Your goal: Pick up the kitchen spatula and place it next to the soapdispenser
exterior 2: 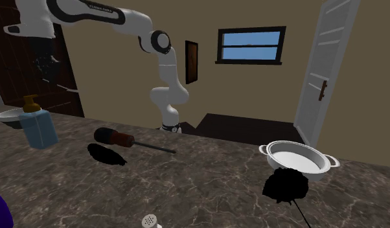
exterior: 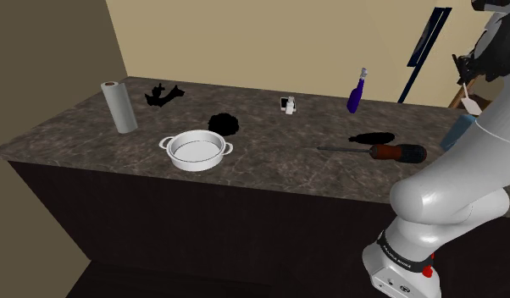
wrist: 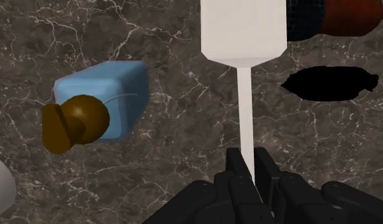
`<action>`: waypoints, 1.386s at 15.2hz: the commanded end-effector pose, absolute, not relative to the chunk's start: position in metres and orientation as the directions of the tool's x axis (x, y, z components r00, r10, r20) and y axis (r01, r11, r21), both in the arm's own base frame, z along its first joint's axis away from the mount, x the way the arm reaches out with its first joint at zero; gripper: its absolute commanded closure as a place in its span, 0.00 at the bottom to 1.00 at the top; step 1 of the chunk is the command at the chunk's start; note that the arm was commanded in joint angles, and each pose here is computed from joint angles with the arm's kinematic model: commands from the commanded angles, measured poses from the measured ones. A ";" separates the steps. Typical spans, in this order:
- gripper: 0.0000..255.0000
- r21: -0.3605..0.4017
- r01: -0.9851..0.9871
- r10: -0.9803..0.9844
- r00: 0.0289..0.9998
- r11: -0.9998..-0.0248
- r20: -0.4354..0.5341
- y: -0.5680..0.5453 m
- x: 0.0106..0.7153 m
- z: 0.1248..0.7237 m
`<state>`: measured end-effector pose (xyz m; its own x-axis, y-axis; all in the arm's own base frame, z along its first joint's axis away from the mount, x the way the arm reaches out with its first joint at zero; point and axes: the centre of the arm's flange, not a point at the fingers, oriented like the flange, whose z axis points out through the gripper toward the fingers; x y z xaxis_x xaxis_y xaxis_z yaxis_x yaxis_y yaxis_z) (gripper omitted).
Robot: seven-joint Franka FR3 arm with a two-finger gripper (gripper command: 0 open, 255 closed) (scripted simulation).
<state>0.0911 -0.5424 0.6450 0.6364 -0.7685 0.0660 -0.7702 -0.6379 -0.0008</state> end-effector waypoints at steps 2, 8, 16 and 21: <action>1.00 0.000 -0.770 -0.768 0.637 -0.638 0.066 -0.543 0.091 0.629; 1.00 0.000 -0.770 -0.768 0.637 -0.638 0.066 -0.543 0.091 0.597; 1.00 0.000 -0.770 -0.768 0.637 -0.638 0.066 -0.543 0.091 0.555; 1.00 0.000 -0.770 -0.768 0.637 -0.638 0.066 -0.543 0.091 0.529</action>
